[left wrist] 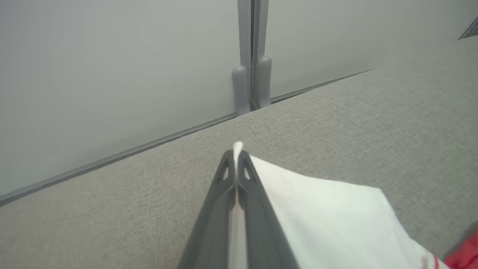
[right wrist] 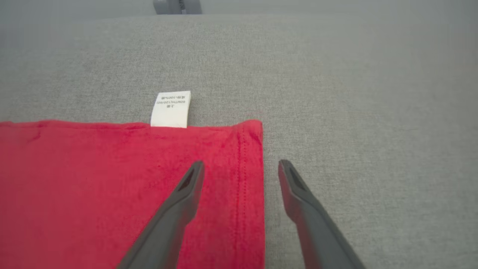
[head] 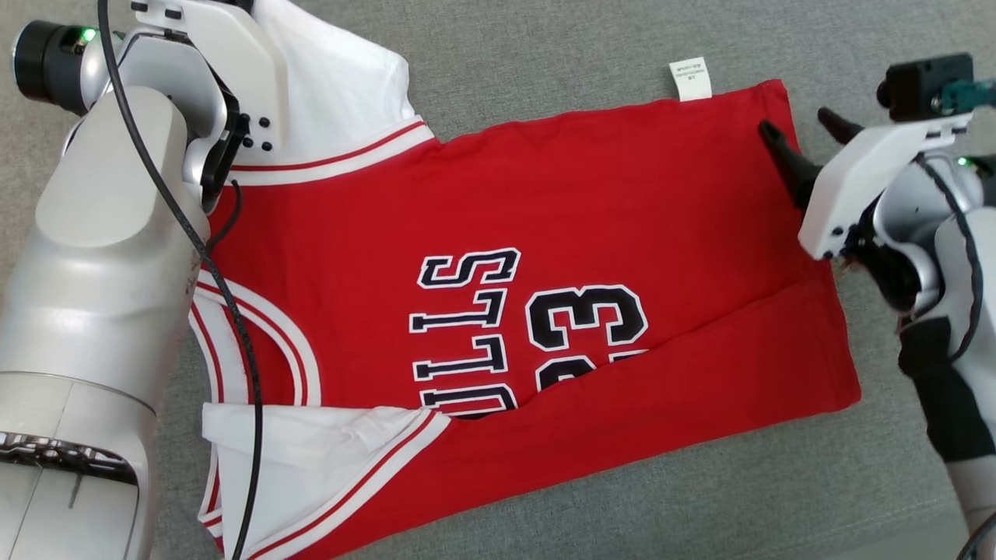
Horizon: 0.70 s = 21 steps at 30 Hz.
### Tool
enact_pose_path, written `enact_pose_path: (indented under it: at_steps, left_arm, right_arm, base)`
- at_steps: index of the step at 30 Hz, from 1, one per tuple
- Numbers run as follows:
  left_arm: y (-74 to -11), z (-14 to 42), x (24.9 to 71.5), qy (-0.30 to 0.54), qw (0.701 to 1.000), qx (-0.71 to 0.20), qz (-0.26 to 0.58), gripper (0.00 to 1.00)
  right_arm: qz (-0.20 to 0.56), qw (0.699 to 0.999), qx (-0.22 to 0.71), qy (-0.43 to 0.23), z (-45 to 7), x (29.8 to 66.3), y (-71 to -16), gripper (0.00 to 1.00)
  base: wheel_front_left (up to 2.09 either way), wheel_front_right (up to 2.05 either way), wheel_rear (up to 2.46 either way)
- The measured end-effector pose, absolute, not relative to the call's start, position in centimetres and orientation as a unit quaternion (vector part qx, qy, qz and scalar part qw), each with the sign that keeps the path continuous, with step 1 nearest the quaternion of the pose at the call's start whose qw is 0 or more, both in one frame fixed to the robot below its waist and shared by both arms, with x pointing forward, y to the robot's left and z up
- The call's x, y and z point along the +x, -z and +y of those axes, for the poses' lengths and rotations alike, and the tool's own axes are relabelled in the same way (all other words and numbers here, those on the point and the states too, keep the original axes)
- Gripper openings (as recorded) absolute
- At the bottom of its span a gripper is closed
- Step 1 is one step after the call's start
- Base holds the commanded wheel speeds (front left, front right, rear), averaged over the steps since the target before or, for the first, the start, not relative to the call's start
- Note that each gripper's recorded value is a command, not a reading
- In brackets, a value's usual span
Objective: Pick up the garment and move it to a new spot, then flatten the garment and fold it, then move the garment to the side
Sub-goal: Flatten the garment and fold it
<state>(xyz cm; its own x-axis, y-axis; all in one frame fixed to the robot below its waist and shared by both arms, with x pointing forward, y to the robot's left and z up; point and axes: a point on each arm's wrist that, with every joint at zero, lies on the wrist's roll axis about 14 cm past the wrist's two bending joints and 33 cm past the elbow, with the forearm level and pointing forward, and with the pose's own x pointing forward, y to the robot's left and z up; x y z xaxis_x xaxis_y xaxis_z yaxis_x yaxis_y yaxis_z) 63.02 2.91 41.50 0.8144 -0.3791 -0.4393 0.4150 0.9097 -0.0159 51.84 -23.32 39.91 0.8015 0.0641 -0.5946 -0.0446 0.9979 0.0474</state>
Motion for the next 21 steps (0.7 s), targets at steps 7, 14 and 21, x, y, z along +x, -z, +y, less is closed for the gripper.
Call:
enact_pose_path:
  at_steps: [7,14,21]
  left_arm:
    - [-41.8,3.3,62.7,0.214,0.951,0.054,0.218,0.00]
    - [-42.0,3.7,62.3,0.217,0.950,0.062,0.218,0.00]
    - [-42.0,4.6,61.9,0.212,0.950,0.068,0.221,0.00]
  right_arm:
    - [0.342,0.939,-0.001,-0.027,-23.4,53.4,-39.6,1.00]
    - [0.363,0.931,-0.010,-0.022,-23.6,54.2,-38.4,1.00]
    - [0.370,0.929,-0.016,-0.028,-22.9,55.1,-37.5,1.00]
  base:
    - [0.00,0.00,0.00]
    - [0.00,0.00,0.00]
    - [0.00,0.00,0.00]
